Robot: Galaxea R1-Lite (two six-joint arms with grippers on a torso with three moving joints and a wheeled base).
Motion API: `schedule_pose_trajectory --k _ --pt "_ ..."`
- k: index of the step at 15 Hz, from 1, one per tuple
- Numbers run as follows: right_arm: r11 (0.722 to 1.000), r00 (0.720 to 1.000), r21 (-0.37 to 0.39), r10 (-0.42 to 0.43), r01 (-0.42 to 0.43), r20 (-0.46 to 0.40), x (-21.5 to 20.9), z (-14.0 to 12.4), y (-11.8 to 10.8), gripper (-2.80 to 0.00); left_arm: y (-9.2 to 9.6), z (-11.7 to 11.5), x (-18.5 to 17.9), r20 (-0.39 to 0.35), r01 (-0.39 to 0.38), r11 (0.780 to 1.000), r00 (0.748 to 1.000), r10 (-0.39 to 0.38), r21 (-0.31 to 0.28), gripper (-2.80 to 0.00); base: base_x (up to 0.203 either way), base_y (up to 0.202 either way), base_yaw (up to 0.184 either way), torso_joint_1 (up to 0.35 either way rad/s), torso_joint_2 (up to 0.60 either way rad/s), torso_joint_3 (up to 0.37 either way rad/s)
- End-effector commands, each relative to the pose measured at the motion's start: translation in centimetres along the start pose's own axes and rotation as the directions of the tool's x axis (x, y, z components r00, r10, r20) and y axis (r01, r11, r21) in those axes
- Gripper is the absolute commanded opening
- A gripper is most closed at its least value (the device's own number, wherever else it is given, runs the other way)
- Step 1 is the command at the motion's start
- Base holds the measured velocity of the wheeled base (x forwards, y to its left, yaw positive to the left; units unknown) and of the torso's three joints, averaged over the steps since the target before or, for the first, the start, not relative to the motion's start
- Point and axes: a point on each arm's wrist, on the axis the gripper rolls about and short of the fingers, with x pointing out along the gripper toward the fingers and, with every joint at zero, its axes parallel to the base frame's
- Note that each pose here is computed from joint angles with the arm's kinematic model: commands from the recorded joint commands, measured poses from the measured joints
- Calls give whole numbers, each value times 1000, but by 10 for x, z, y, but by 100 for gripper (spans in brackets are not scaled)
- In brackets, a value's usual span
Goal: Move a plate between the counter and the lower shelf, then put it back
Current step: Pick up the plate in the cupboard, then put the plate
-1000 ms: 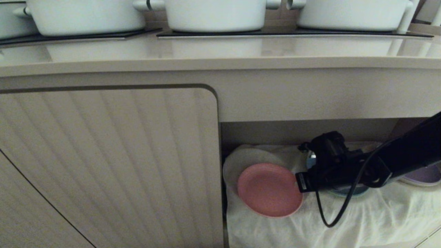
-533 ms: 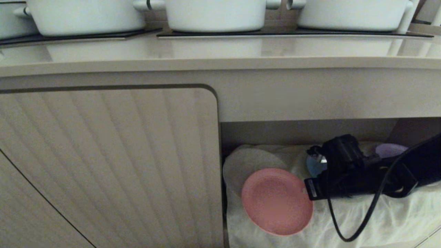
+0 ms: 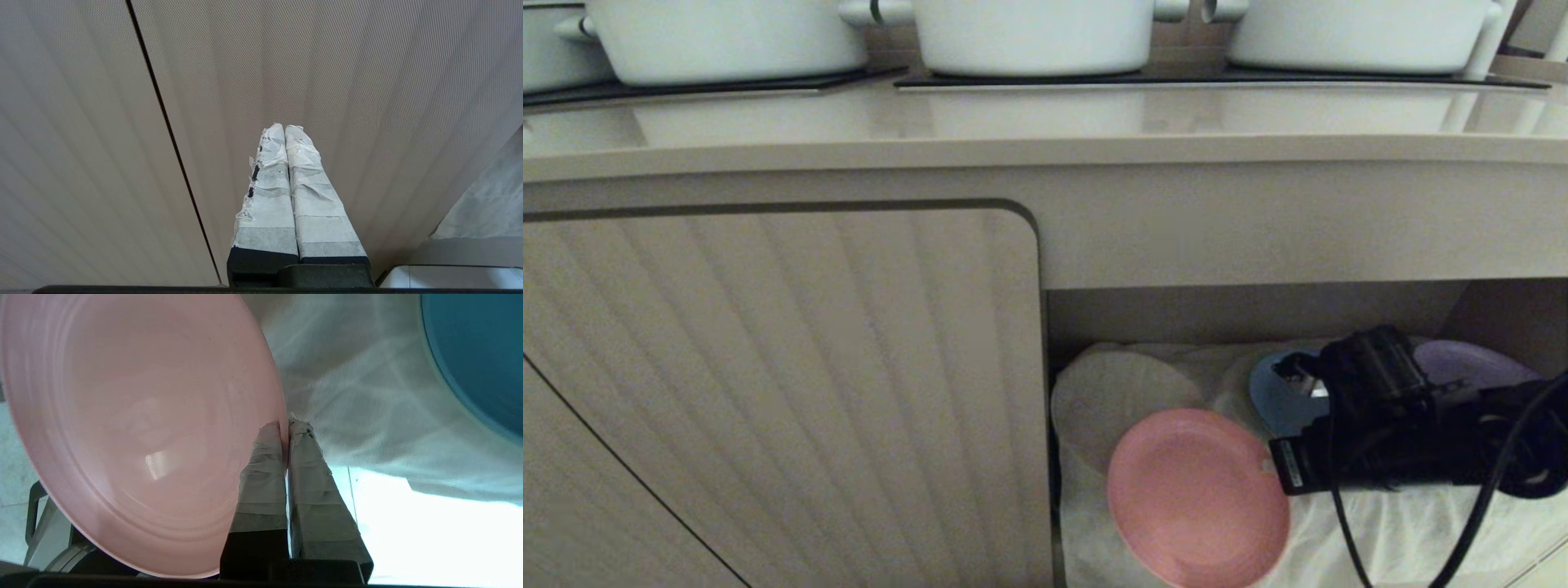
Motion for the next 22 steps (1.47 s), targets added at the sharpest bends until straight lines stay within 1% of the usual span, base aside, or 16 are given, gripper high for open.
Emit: schedule_pose_trajectory --k 1,6,11,22 --pt "1000 1000 -1 3 -3 14 -9 -4 0 -280 0 0 0 1 0 1000 1000 0 0 -280 0 0 0 0 0 0" --pt "1000 1000 4 2 -2 13 -25 -19 -1 -280 0 0 0 1 0 1000 1000 0 0 -280 0 0 0 0 0 0" --pt "1000 1000 18 -10 10 6 -48 -44 -5 -280 0 0 0 1 0 1000 1000 0 0 -280 0 0 0 0 0 0" --pt "995 995 77 -60 66 -81 -106 -98 -13 -280 0 0 0 1 0 1000 1000 0 0 -280 0 0 0 0 0 0"
